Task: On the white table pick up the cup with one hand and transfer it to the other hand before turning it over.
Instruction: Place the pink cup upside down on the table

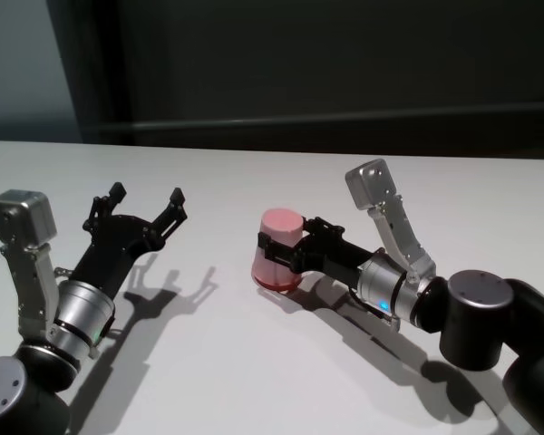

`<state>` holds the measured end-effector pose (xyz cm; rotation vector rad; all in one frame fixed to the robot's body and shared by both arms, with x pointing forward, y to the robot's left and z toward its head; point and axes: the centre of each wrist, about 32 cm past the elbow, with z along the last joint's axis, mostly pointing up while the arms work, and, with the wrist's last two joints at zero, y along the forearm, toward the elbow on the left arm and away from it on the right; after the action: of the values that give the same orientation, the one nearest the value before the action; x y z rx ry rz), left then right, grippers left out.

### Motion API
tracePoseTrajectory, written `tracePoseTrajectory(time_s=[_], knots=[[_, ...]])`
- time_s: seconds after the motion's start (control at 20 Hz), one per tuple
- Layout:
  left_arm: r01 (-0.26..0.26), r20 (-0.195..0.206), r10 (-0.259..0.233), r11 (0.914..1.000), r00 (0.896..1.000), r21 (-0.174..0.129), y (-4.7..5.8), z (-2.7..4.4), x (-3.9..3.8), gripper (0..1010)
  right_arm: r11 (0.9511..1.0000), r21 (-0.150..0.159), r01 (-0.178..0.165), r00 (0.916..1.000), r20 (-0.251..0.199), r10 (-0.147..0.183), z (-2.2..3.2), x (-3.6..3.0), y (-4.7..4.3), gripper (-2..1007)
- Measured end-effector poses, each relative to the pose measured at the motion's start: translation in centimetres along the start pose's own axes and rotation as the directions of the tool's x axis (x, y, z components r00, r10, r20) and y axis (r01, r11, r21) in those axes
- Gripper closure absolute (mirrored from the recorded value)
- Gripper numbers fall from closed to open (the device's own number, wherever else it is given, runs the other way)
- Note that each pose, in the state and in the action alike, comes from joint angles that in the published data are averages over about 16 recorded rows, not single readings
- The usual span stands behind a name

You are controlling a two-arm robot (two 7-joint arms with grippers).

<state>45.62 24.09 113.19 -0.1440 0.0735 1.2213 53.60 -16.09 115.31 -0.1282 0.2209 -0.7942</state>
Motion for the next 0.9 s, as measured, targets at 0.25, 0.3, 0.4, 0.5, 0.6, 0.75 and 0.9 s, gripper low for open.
tracePoseTrajectory(time_s=[0.25,0.3,0.4,0.5,0.6,0.75,0.9], knots=[[0.0,0.0,0.0,1.0,1.0,0.0,0.0,0.0,0.0,7,1.0,-0.002,0.003,1.0,-0.003,-0.003,-0.06,0.03,-0.14,134],[0.0,0.0,0.0,1.0,1.0,0.0,0.0,0.0,0.0,7,1.0,-0.001,0.004,1.0,-0.003,-0.004,-0.07,0.05,-0.17,118],[0.0,0.0,0.0,1.0,1.0,0.0,0.0,0.0,0.0,7,1.0,0.0,0.005,1.0,-0.002,-0.005,-0.06,0.08,-0.23,88],[0.0,0.0,0.0,1.0,1.0,0.0,0.0,0.0,0.0,7,1.0,0.006,0.004,1.0,-0.001,-0.004,0.0,0.11,-0.26,58],[0.0,0.0,0.0,1.0,1.0,0.0,0.0,0.0,0.0,7,0.9999,0.017,0.002,1.0,0.003,-0.002,0.14,0.16,-0.27,34],[0.0,0.0,0.0,1.0,1.0,0.0,0.0,0.0,0.0,7,0.9992,0.041,-0.001,0.9999,0.015,0.0,0.52,0.25,-0.24,12],[0.0,0.0,0.0,1.0,1.0,0.0,0.0,0.0,0.0,7,0.9973,0.073,0.002,0.9993,0.036,-0.004,1.06,0.34,-0.2,3]])
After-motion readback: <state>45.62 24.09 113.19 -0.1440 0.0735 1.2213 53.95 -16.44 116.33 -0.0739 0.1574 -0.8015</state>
